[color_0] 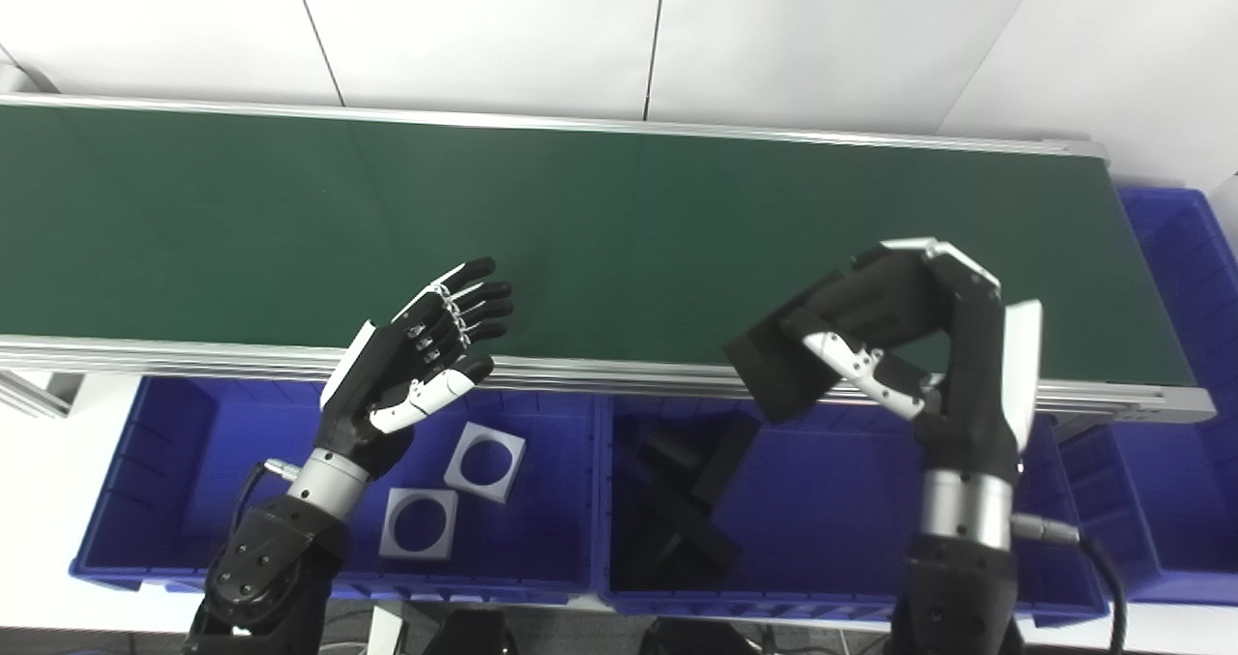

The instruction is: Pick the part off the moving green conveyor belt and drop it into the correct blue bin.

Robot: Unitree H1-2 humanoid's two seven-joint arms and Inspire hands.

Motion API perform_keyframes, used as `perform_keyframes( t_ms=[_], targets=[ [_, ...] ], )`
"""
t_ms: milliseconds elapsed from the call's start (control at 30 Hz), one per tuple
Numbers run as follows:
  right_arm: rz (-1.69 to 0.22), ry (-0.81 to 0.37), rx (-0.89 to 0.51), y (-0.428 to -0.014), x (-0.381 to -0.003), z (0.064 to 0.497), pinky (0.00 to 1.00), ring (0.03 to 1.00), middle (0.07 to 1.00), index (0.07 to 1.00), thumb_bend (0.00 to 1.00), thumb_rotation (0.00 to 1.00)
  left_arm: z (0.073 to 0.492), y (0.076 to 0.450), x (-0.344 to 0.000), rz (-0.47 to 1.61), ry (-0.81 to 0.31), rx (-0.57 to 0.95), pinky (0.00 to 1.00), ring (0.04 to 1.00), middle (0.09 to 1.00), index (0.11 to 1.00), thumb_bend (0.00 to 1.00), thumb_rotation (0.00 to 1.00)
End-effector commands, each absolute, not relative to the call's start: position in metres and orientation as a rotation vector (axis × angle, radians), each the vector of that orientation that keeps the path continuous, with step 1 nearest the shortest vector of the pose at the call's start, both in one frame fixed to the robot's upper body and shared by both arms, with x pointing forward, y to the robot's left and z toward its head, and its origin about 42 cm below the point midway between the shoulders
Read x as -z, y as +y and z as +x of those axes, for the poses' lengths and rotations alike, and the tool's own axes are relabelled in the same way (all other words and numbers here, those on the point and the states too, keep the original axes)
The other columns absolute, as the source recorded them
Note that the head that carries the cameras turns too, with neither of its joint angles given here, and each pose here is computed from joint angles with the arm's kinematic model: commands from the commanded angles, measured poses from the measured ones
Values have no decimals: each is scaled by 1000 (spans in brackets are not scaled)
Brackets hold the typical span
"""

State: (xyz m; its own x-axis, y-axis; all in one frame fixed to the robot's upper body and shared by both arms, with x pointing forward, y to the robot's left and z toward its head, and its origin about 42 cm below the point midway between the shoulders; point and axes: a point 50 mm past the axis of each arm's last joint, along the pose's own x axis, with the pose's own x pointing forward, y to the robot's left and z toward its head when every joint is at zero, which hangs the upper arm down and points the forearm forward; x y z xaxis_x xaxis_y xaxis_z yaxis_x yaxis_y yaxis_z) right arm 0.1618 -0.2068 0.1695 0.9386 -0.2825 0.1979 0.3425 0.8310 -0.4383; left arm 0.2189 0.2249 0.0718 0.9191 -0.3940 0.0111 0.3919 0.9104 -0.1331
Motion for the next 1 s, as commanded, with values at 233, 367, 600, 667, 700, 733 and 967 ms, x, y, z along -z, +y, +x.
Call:
perform_keyframes(
  t_ms=[233, 367, 600, 667, 700, 733, 967],
  targets=[
    [-506, -36, 440, -212, -121, 136, 355, 457, 519, 488, 501, 0, 219, 233, -87, -140, -53, 395, 792, 811, 823, 882, 572, 384],
    [-477, 20, 454, -217, -91, 134, 339, 446, 519, 496, 500, 0, 217, 235, -89, -141, -46, 398, 793, 812, 827, 880, 584, 390],
    [-365, 145, 514, -224, -44, 133, 349, 465, 517, 478, 500, 0, 217, 234, -90, -142, -44, 402, 798, 812, 824, 881, 591, 401],
    [-360, 176, 527, -226, -32, 132, 354, 459, 521, 476, 500, 0, 217, 233, -91, -145, -45, 401, 797, 813, 825, 881, 590, 403],
    [-371, 197, 533, -226, -25, 132, 358, 453, 518, 481, 501, 0, 217, 232, -91, -145, -48, 402, 797, 814, 825, 882, 587, 403],
    [-379, 208, 535, -227, -21, 132, 358, 452, 518, 483, 501, 0, 217, 232, -91, -145, -50, 403, 797, 815, 825, 882, 586, 404],
    [-378, 234, 556, -225, -10, 132, 337, 449, 526, 491, 499, 0, 215, 230, -92, -134, -54, 407, 794, 815, 826, 882, 584, 428]
  ],
)
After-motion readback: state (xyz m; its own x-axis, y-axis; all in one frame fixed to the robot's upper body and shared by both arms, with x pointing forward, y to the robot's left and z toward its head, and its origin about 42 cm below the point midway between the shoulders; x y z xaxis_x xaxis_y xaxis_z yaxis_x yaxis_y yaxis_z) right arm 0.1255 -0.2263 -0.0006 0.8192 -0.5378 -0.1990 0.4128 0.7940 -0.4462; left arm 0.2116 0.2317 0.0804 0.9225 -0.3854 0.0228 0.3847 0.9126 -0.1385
